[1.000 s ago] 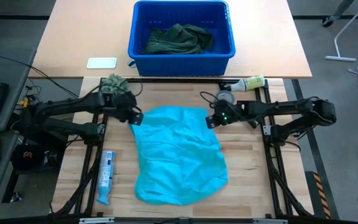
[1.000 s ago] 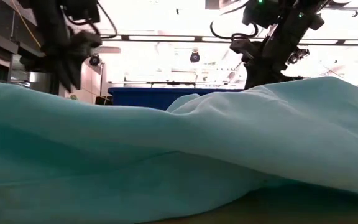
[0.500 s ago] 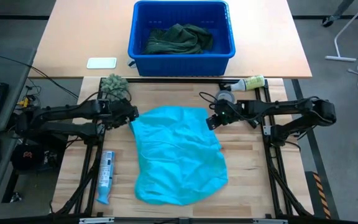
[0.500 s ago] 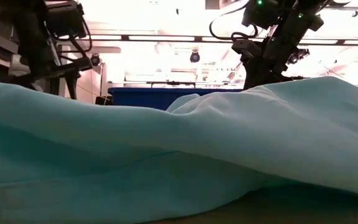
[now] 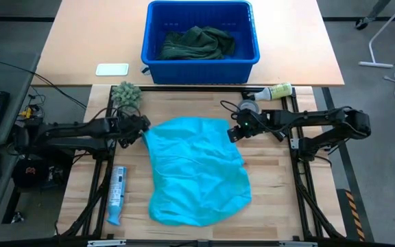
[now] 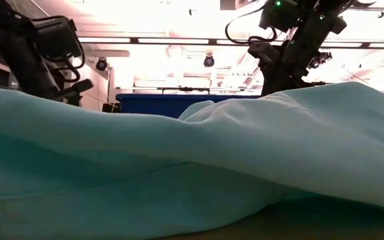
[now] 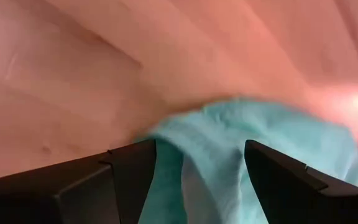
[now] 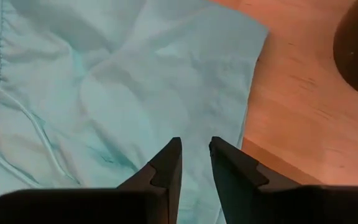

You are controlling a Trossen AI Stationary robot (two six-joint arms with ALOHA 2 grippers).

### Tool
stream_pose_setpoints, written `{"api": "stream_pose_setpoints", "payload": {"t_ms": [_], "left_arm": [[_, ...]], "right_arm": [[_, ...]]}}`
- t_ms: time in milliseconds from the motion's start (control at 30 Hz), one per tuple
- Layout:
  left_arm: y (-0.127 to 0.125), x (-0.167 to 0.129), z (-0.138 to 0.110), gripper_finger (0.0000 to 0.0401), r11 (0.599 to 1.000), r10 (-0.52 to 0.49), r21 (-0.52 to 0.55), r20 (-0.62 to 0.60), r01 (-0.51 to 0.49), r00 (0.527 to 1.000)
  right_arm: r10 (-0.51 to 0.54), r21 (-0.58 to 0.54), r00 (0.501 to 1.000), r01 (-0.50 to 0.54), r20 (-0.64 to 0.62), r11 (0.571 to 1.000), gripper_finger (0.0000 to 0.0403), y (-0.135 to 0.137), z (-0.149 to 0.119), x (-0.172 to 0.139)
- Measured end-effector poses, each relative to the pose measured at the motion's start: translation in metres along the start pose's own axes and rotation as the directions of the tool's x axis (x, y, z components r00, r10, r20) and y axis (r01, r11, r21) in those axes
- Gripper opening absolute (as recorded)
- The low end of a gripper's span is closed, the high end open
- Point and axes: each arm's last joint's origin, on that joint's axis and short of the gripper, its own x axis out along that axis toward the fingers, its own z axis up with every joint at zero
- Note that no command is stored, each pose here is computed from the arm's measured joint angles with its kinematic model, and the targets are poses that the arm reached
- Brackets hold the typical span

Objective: Fold laundry
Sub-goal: Fold the light blue shorts

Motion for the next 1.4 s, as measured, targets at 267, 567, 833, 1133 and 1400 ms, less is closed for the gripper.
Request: {"api": "stream_pose_setpoints", "payload": {"t_ms": [267, 567, 833, 1133, 1400], "left_arm": [[0.003, 0.011, -0.001, 0.0227, 0.99, -0.11, -0.084, 0.024, 0.111, 0.994], [-0.001, 0.012, -0.001, 0.0227, 0.976, -0.172, -0.124, 0.075, 0.18, 0.982], [0.003, 0.013, 0.0, 0.0101, 0.989, -0.136, -0.048, 0.071, 0.14, 0.988], [0.0, 0.012, -0.002, 0.0003, 0.987, -0.154, 0.053, 0.012, 0.154, 0.988], [0.0, 0.012, -0.003, 0.0001, 0.985, -0.156, 0.076, 0.004, 0.155, 0.988]], "right_arm": [[0.0, 0.053, 1.0, 0.0, 0.0, 0.999, 0.0071, 0.0, 0.0, 0.0], [0.01, 0.095, 1.0, -0.011, 0.008, 0.995, 0.0071, 0.001, 0.001, 0.0], [-0.047, 0.164, 0.995, 0.033, 0.082, 0.986, 0.0071, -0.003, 0.006, 0.0], [-0.01, 0.258, 0.99, -0.027, 0.141, 0.966, 0.0071, -0.038, 0.056, 0.017], [0.128, 0.208, 0.992, -0.122, -0.013, 0.97, 0.0072, -0.041, 0.059, 0.057]]}}
